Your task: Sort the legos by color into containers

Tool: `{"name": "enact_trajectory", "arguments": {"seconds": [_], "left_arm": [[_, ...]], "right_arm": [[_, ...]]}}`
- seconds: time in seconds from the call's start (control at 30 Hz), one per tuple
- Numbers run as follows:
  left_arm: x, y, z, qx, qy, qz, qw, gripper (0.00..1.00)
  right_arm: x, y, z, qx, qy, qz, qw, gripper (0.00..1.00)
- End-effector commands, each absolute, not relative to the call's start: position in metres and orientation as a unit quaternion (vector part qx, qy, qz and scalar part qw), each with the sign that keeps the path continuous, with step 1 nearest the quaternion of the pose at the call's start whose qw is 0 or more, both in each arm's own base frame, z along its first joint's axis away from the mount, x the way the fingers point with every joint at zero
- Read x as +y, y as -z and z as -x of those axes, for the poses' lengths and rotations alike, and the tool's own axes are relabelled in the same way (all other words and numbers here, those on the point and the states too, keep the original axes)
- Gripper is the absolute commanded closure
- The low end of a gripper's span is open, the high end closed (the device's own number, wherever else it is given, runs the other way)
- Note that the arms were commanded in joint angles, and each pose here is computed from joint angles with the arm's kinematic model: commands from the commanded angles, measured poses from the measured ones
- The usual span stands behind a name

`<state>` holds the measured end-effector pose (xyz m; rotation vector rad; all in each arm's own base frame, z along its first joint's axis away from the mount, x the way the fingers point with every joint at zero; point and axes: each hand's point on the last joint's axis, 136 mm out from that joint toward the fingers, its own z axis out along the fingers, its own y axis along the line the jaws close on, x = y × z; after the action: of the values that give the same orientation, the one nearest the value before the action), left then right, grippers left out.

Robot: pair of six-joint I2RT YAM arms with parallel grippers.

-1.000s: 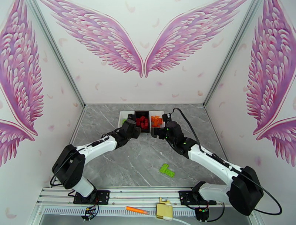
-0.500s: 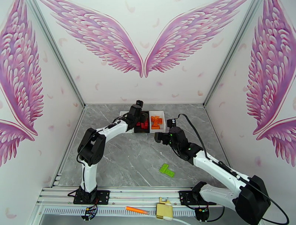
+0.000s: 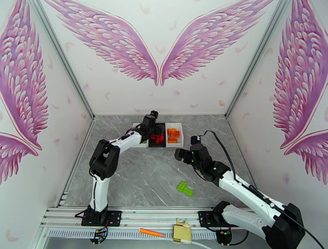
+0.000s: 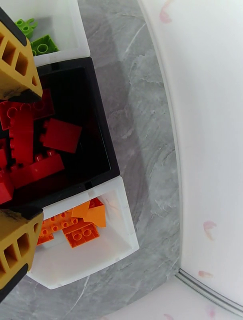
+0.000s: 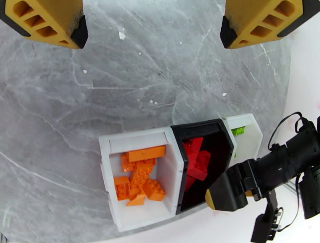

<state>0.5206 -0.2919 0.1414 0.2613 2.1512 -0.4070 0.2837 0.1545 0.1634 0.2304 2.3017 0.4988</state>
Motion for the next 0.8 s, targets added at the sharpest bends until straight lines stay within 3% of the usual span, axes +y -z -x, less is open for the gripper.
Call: {"name": "enact_trajectory", "arguments": {"seconds": [0.0,0.2,0.43,0.77], "left_arm": [[-0.288,-0.199,-0.508,0.839,0.187,-0.108,0.500,0.22],[-0.270,-0.233,-0.478,0.814,0.184,-0.112,0.539,0.12],[-0.236,-0.233,-0.451,0.818,0.135,-0.109,0.548,0.09],[-0.230,-0.233,-0.445,0.817,0.127,-0.112,0.551,0.08]], "right_arm": [[0.137,-0.124,-0.259,0.925,-0.167,-0.131,0.316,0.09],[0.144,-0.089,-0.229,0.941,-0.192,-0.148,0.236,0.14],[0.147,-0.060,-0.196,0.955,-0.202,-0.158,0.149,0.26],[0.153,-0.041,-0.186,0.953,-0.219,-0.176,0.114,0.42]]}}
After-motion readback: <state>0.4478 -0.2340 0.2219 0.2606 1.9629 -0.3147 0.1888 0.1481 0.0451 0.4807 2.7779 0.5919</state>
